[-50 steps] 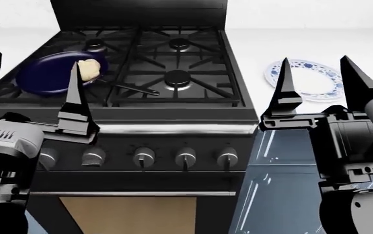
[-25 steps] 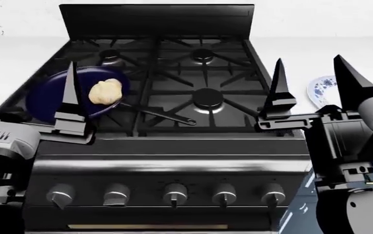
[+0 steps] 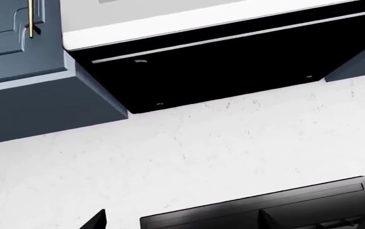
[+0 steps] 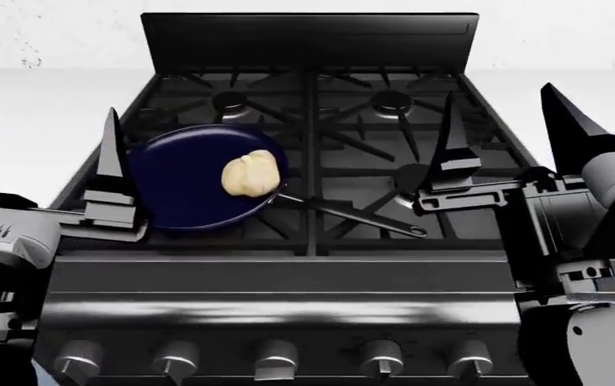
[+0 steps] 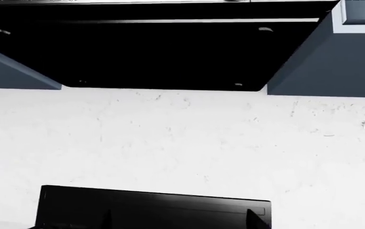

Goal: Pick up the pan and dump the vegetables in it onto the plate. Then return the pan to the stove.

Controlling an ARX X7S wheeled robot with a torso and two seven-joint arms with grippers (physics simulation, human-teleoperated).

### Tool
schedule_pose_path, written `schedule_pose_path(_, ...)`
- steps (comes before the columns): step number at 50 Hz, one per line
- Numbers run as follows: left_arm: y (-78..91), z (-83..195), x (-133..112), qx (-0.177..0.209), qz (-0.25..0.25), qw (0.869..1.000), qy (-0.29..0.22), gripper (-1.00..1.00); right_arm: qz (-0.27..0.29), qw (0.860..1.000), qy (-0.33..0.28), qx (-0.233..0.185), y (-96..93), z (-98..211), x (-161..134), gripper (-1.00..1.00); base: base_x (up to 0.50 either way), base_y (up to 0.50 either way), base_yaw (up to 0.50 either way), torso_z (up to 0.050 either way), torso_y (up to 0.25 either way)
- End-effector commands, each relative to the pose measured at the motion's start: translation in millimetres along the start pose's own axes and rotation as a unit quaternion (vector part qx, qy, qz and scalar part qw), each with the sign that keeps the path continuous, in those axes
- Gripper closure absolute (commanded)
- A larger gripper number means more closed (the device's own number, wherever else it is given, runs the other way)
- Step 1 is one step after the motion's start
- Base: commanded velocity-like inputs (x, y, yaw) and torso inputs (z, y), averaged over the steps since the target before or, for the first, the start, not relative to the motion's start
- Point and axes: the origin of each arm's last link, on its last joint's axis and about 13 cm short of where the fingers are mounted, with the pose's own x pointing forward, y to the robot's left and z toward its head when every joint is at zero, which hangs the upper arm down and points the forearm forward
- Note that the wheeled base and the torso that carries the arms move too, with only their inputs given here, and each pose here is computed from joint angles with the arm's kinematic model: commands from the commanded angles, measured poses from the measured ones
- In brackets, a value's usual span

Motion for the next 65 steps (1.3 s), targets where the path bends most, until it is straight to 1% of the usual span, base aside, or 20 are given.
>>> schedule_pose_path(1,0.0,1.4,-1.5,-0.002,0.002,1.0,-0.001,-1.0,0.019,1.0,-0.005,-0.01,-2.4,7.5,6.7,-1.0,0.0,0.0,0.0,0.0,0.0)
schedule_pose_path(4,0.6,2.3,-1.8,-0.002,0.003,1.0,-0.002,-1.0,0.038,0.999,-0.007,-0.02,-4.7,12.3,12.8,-1.0,0.0,0.0,0.0,0.0,0.0)
schedule_pose_path(10,1.8,1.5,-2.3,-0.003,0.004,1.0,-0.005,-1.0,0.107,0.993,-0.018,-0.051,-12.8,29.2,34.3,-1.0,0.0,0.0,0.0,0.0,0.0)
schedule_pose_path(15,2.7,-1.9,-2.9,-0.004,0.005,1.0,-0.005,-1.0,0.157,0.986,-0.021,-0.053,-25.5,44.1,53.2,-1.0,0.0,0.0,0.0,0.0,0.0)
schedule_pose_path(20,3.9,-3.9,-4.2,-0.004,0.007,1.0,-0.004,-1.0,0.216,0.976,-0.019,-0.026,-41.3,56.1,68.6,-1.0,0.0,0.0,0.0,0.0,0.0)
schedule_pose_path(26,5.1,-2.9,-4.7,-0.002,0.009,1.0,-0.004,-1.0,0.271,0.962,0.009,-0.013,-58.8,56.0,78.7,-1.0,0.0,0.0,0.0,0.0,0.0)
schedule_pose_path(33,6.3,-0.1,-4.7,0.001,0.011,1.0,-0.006,-1.0,0.318,0.947,0.045,0.015,-70.5,53.5,85.0,-1.0,0.0,0.0,0.0,0.0,0.0)
schedule_pose_path(35,6.3,0.8,-4.9,0.002,0.011,1.0,-0.007,-1.0,0.332,0.941,0.054,0.028,-72.2,54.9,86.1,-1.0,0.0,0.0,0.0,0.0,0.0)
schedule_pose_path(39,6.4,3.0,-4.7,0.004,0.013,1.0,-0.008,-1.0,0.355,0.931,0.076,0.046,-73.9,55.2,86.5,-1.0,0.0,0.0,0.0,0.0,0.0)
schedule_pose_path(44,6.0,5.1,-4.6,0.004,0.011,1.0,-0.01,-1.0,0.384,0.917,0.099,0.046,-72.1,57.1,90.8,-1.0,0.0,0.0,0.0,0.0,0.0)
schedule_pose_path(55,5.6,8.7,-3.2,0.007,0.008,1.0,-0.011,-1.0,0.438,0.886,0.147,0.03,-61.0,53.0,97.6,-1.0,0.0,0.0,0.0,0.0,0.0)
schedule_pose_path(62,6.2,8.2,-5.3,0.006,0.01,1.0,-0.011,-1.0,0.465,0.867,0.18,0.005,-52.4,46.9,98.6,-1.0,0.0,0.0,0.0,0.0,0.0)
schedule_pose_path(65,6.7,7.4,-6.7,0.006,0.012,1.0,-0.01,-1.0,0.473,0.86,0.192,0.0,-49.0,41.7,99.2,-1.0,0.0,0.0,0.0,0.0,0.0)
